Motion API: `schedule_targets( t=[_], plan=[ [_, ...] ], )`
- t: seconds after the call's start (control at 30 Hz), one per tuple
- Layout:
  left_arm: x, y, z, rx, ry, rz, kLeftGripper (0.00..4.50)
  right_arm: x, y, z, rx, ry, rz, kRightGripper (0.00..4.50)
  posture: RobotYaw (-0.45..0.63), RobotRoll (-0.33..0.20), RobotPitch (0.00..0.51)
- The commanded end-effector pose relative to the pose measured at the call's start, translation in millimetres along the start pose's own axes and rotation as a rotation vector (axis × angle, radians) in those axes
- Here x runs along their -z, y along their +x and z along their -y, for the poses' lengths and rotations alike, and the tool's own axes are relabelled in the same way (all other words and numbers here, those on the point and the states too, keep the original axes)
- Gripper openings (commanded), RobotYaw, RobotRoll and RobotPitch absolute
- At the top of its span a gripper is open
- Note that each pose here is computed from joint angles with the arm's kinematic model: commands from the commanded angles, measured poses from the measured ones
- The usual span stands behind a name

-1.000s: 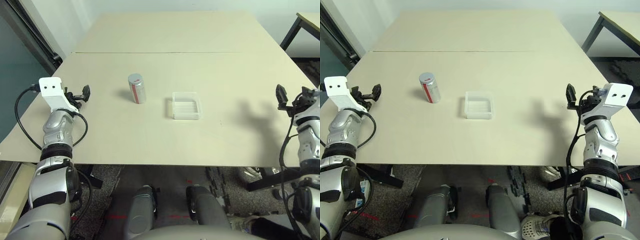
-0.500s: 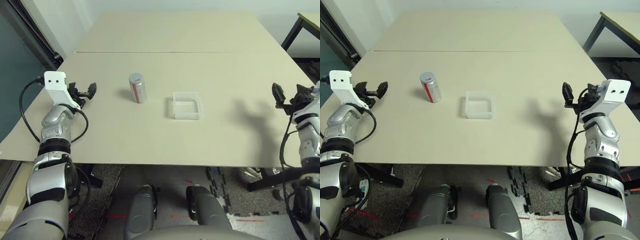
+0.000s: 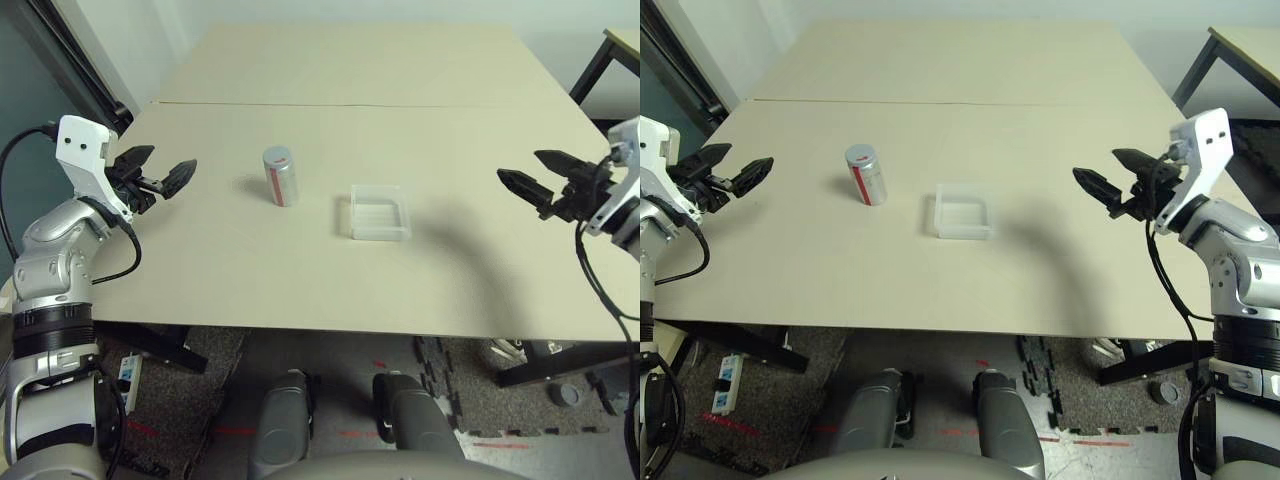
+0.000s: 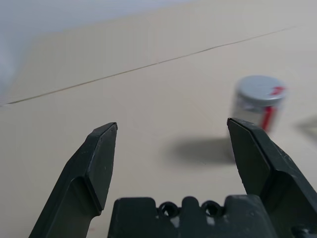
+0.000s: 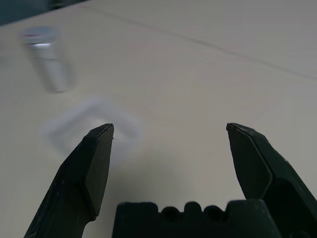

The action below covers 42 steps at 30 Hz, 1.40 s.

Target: Pour the medicine from the bottle into the box.

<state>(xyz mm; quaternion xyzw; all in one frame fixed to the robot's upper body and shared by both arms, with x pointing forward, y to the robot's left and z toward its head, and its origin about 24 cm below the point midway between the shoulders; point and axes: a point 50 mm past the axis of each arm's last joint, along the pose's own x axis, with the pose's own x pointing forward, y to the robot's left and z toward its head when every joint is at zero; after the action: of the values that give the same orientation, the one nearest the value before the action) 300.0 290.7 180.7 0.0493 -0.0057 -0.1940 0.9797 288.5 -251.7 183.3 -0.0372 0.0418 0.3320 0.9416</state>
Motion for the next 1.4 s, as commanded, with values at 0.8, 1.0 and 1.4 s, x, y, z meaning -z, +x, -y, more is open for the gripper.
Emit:
schedule_targets(
  t=[0.8, 1.0, 1.4],
  plan=[
    [47, 63, 40, 0.185, -0.099, -0.098, 4.45, 7, 37, -37, -0.194, 0.025, -0.037, 4.5, -0.04, 0.0, 0.084],
    [54, 69, 41, 0.197, -0.094, -0.109, 4.45, 7, 38, -38, -0.191, 0.03, -0.031, 4.5, -0.05, 0.0, 0.083],
    [57, 87, 48, 0.24, -0.064, -0.125, 4.45, 7, 37, -39, -0.17, 0.045, -0.012, 4.5, -0.08, 0.0, 0.083]
  ],
)
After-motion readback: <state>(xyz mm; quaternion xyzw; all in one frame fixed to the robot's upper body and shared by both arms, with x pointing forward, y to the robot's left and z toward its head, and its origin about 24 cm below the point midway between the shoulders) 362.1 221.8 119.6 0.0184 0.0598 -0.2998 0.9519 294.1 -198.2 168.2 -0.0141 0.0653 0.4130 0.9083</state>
